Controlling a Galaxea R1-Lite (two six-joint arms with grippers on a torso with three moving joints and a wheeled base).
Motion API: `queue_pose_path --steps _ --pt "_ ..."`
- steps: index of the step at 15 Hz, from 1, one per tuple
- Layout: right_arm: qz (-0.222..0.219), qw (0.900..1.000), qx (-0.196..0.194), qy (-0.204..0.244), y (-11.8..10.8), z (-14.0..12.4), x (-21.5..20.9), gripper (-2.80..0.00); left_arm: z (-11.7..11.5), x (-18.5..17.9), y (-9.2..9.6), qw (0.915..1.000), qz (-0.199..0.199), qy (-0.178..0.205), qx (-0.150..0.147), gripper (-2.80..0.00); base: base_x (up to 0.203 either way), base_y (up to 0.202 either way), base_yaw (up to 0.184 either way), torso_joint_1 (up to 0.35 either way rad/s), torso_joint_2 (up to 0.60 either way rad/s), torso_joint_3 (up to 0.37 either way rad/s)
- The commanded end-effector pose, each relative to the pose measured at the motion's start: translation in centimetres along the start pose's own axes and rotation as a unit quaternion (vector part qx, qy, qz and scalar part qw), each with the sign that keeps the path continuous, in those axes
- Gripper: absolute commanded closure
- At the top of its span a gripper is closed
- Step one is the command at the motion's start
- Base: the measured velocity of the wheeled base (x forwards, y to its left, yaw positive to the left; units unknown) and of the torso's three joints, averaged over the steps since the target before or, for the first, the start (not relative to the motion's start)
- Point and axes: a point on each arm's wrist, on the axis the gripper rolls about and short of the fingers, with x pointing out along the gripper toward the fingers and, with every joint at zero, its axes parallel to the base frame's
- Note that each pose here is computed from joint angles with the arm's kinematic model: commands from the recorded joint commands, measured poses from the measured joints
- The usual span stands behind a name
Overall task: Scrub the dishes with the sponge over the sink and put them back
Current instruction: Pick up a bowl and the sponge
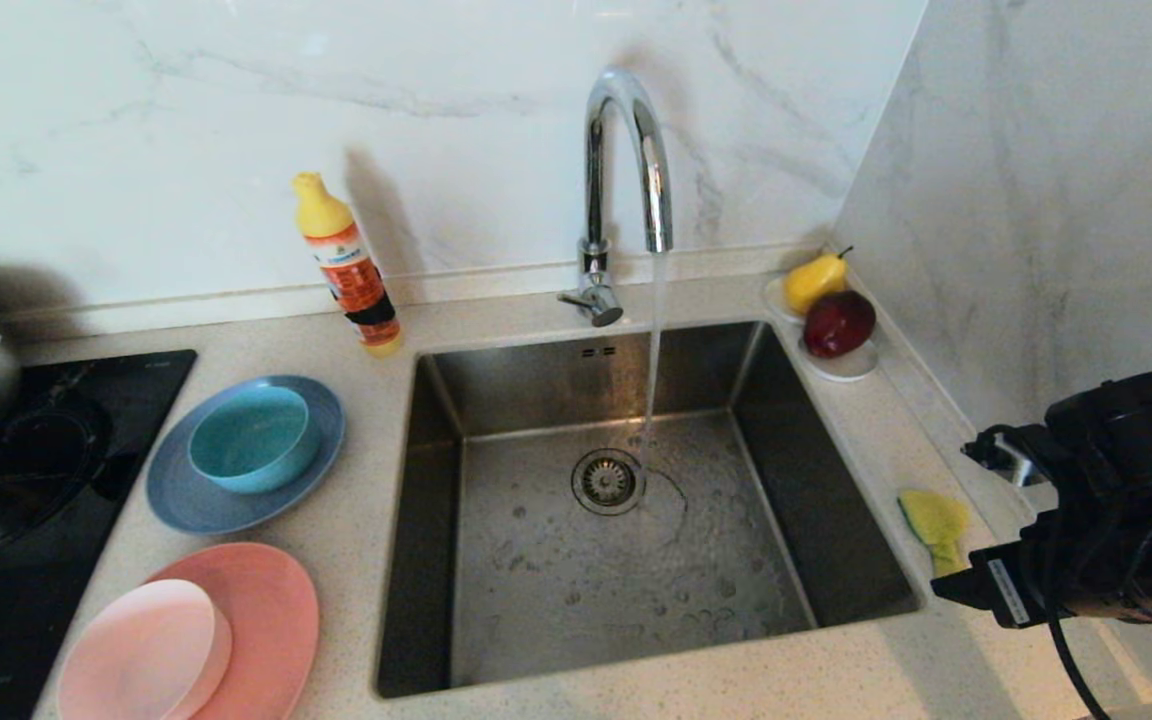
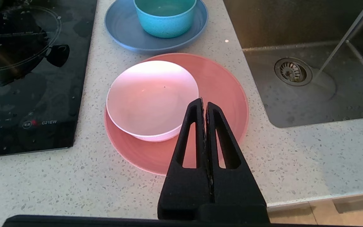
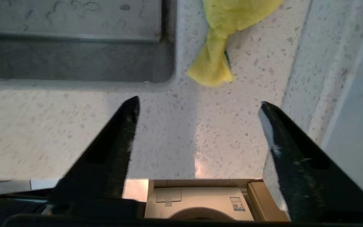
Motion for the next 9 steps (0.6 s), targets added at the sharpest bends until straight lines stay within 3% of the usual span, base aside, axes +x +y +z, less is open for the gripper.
queue_pose_path --steps 1,9 --pt "-0.004 1.000 0.009 -0.001 -0.4 -0.3 1.2 -2.80 -0.4 0.1 0.0 1.0000 0.000 0.009 0.000 0.00 0.000 0.000 0.000 0.000 0.00 0.000" --pt "-0.016 0.999 0.043 0.028 -1.2 -0.3 5.0 -2.80 -0.4 0.1 0.0 1.0000 0.000 0.009 0.000 0.00 0.000 0.000 0.000 0.000 0.00 0.000"
